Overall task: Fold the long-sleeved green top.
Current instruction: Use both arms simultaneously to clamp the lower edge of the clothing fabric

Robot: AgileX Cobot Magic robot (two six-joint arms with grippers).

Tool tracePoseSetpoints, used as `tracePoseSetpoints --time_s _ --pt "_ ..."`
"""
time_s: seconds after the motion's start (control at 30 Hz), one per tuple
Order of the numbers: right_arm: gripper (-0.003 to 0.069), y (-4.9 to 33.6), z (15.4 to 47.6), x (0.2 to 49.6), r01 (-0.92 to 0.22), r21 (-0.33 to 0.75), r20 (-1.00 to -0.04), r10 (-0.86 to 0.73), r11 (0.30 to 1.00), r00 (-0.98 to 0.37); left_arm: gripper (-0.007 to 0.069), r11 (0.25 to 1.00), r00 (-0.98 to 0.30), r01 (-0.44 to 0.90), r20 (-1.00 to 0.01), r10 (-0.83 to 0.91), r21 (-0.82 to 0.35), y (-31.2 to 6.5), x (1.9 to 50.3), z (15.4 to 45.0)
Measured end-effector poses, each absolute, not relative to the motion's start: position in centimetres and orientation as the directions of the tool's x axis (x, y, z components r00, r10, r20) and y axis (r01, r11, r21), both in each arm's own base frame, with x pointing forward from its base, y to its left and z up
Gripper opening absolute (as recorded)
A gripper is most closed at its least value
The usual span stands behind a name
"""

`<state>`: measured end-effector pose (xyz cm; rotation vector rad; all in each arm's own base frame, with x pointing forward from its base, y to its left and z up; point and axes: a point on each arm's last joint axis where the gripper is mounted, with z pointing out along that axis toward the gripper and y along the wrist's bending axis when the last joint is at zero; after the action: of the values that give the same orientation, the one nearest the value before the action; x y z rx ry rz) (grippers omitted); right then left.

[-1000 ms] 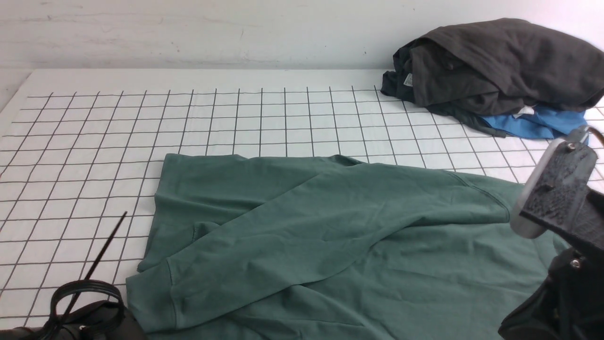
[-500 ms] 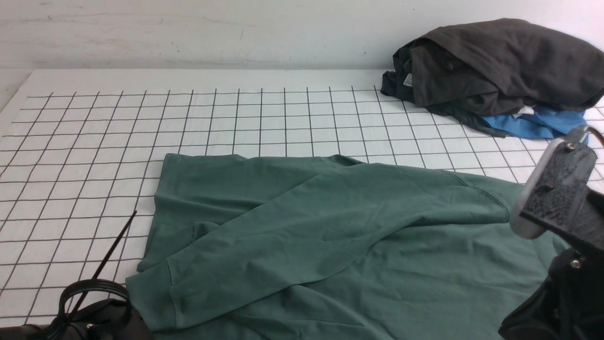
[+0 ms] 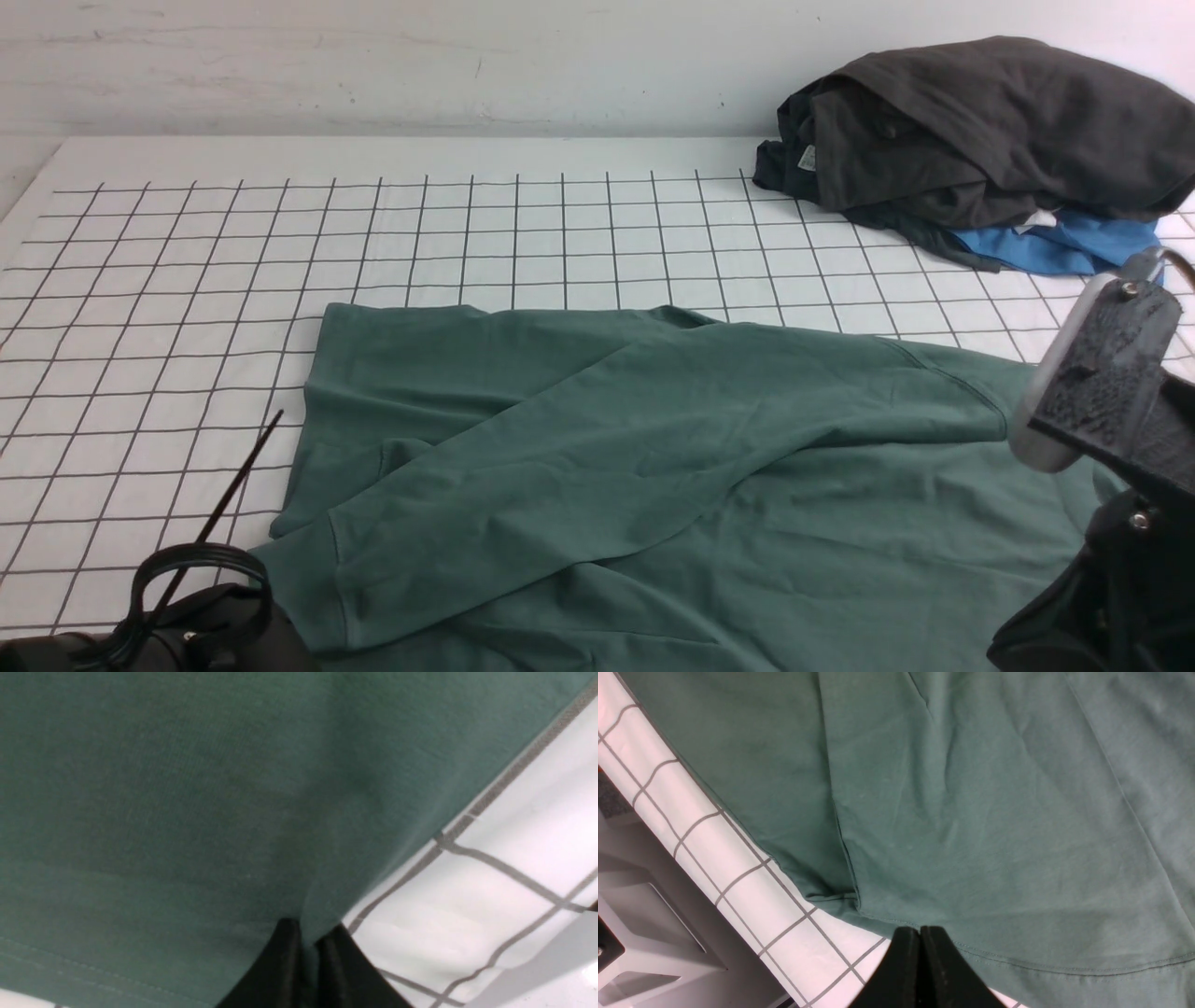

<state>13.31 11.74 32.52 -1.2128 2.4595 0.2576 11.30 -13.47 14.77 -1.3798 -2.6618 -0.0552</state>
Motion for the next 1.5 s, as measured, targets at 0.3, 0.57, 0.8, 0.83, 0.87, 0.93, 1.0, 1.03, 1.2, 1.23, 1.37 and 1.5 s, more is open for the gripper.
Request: tracePoseSetpoints --time_s 0.3,0.57,0.8,0.83,0.87,0.93,1.0,1.03,1.2,1.23,1.37,1.5 --pt "-0.0014 11.7 32.5 13.3 -0.793 -0.005 -0.416 -0.722 0.61 -0.553 0.0248 0.555 -0.55 0.832 0.123 0.826 -0.004 -13.9 12.0 15.1" --pt "-0.0014 11.7 32.5 13.3 -0.793 -0.005 -0.416 -0.722 0.61 -0.553 0.0171 0.556 -0.558 0.83 0.107 0.823 0.048 -13.8 12.5 15.1" --pt "-0.0014 11.7 32.5 13.4 -0.792 -0.018 -0.414 -0.726 0.61 -0.549 0.0003 0.577 -0.579 0.815 0.103 0.809 0.054 -14.1 12.8 15.6" --pt "-0.0014 11.6 32.5 13.4 -0.793 -0.021 -0.413 -0.728 0.609 -0.548 0.0002 0.577 -0.579 0.815 0.105 0.808 0.054 -14.1 12.8 15.7" --pt "-0.0014 11.6 32.5 13.5 -0.797 -0.037 -0.41 -0.737 0.603 -0.538 0.0002 0.577 -0.58 0.815 0.115 0.807 0.057 -14.2 13.0 16.1" --pt "-0.0014 11.5 32.5 13.5 -0.807 -0.06 -0.405 -0.753 0.588 -0.518 0.0002 0.572 -0.576 0.817 0.123 0.808 0.071 -14.3 13.2 17.1" --pt "-0.0014 11.4 32.5 13.6 -0.813 -0.073 -0.402 -0.763 0.578 -0.506 0.0002 0.565 -0.571 0.821 0.119 0.812 0.086 -14.2 13.3 17.8" --pt "-0.0008 11.3 32.5 13.6 -0.821 -0.09 -0.397 -0.776 0.563 -0.489 0.0002 0.557 -0.566 0.824 0.109 0.817 0.109 -13.9 13.3 18.8" --pt "0.0078 11.1 30.8 13.4 -0.843 -0.091 -0.343 -0.811 0.53 -0.473 0.0002 0.571 -0.583 0.81 0.075 0.809 0.133 -12.5 13.0 21.1" --pt "0.0106 11.1 30.2 13.3 -0.847 -0.084 -0.322 -0.818 0.526 -0.476 0.0002 0.574 -0.585 0.808 0.07 0.808 0.131 -12.2 12.9 21.4" --pt "0.0269 10.8 26.9 13.1 -0.864 -0.049 -0.203 -0.852 0.501 -0.483 0.0002 0.563 -0.572 0.818 0.069 0.817 0.115 -11.8 12.6 21.7" --pt "0.0479 10.4 23.5 13.1 -0.895 -0.056 -0.091 -0.895 0.443 -0.437 0.0002 0.558 -0.565 0.824 0.067 0.822 0.101 -11.9 12.5 21.7"
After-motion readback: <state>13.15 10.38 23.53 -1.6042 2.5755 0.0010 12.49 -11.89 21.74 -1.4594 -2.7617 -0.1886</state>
